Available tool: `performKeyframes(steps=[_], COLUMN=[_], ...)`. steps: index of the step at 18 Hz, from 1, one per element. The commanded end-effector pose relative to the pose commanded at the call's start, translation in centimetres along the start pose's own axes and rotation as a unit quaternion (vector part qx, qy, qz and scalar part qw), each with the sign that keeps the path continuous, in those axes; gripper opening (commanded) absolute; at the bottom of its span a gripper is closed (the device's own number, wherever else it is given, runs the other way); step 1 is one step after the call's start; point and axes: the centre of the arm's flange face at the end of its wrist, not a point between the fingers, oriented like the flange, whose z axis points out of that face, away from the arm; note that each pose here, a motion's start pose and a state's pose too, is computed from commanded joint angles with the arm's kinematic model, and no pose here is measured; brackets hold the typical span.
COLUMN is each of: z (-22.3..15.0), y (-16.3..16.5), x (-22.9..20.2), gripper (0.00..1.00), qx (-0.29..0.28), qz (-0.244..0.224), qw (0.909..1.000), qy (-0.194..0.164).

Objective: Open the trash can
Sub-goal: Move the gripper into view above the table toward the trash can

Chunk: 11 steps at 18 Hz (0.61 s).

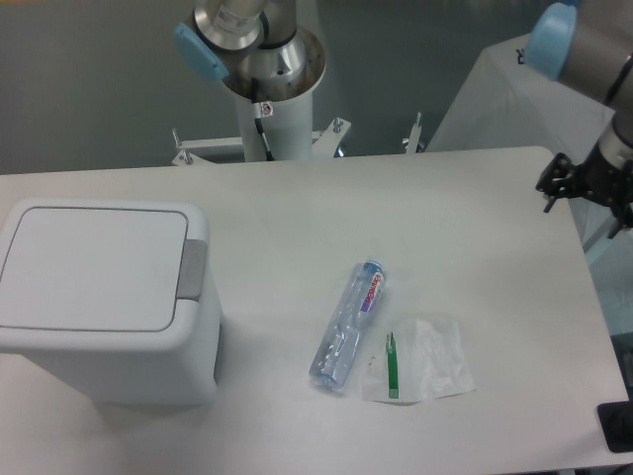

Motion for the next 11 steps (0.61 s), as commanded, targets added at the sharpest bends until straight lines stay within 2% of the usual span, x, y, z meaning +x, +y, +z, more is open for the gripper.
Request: performKeyframes(steps=[2, 6, 8, 11], z=[0.6, -0.5, -3.1, -4.3], y=[-1.7, -4.7, -6.1, -9.9], x=[1.5, 4.0, 6.2, 9.0], gripper=[1.00, 1.00, 1.00, 1.00], qx=[0.027, 0.058, 0.063, 0.070], qz=[-0.065, -0.082, -0.119, -0.157], qw=[0.9974, 0.9944, 0.9904, 0.9841], qy=[0.017, 0.033, 0.032, 0.045])
